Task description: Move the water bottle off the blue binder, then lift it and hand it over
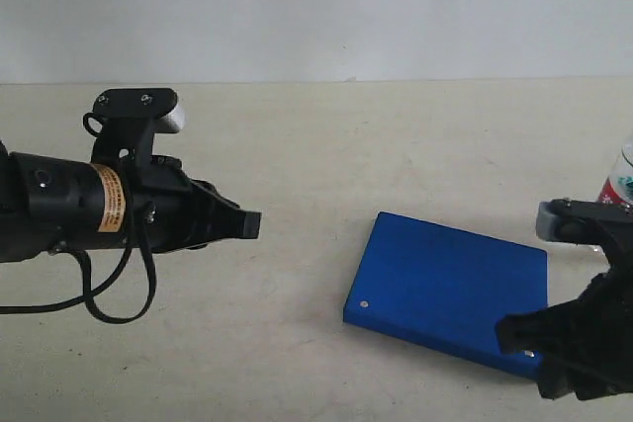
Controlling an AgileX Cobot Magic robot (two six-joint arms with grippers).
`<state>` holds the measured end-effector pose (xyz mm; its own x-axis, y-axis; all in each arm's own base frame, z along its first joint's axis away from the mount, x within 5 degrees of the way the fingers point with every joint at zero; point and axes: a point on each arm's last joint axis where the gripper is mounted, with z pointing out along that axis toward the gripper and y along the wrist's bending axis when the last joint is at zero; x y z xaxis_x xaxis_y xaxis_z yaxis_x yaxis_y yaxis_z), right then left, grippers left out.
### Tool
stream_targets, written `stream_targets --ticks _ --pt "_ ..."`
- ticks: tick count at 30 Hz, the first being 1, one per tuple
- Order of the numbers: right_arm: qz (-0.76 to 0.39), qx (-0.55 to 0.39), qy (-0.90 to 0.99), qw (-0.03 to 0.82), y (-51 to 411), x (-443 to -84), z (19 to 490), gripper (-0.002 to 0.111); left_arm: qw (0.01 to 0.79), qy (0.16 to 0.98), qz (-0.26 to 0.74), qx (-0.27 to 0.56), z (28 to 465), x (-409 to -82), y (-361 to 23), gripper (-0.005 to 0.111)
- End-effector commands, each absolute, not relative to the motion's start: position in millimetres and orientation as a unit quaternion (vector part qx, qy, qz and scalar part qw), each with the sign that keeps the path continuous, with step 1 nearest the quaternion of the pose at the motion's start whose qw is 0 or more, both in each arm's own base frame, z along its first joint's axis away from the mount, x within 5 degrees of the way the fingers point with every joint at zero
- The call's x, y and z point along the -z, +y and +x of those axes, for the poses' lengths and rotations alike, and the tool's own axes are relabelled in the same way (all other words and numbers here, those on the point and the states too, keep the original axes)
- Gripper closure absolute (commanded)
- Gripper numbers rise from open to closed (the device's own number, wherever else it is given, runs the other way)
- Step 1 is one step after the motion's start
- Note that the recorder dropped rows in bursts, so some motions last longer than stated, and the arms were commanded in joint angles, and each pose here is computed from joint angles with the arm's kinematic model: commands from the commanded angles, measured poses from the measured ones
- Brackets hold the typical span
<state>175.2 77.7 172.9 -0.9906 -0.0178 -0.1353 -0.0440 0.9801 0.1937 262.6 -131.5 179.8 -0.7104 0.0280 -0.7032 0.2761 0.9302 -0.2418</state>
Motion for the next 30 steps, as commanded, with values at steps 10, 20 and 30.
stream_targets --ticks 10,20,30 --pt "0.111 -0.123 0.961 0.222 15.9 -243.8 209.5 0.075 0.3 0.951 0.026 0.076 255.4 -167.2 -114.5 0.067" --pt "0.011 -0.14 0.884 0.446 12.7 -323.0 142.3 0.075 0.324 0.939 0.047 0.103 257.3 -173.7 -119.1 0.067" --pt "0.154 -0.229 0.847 0.454 20.3 -300.7 98.4 0.075 0.426 0.873 0.11 0.209 258.3 -208.3 -136.2 0.067"
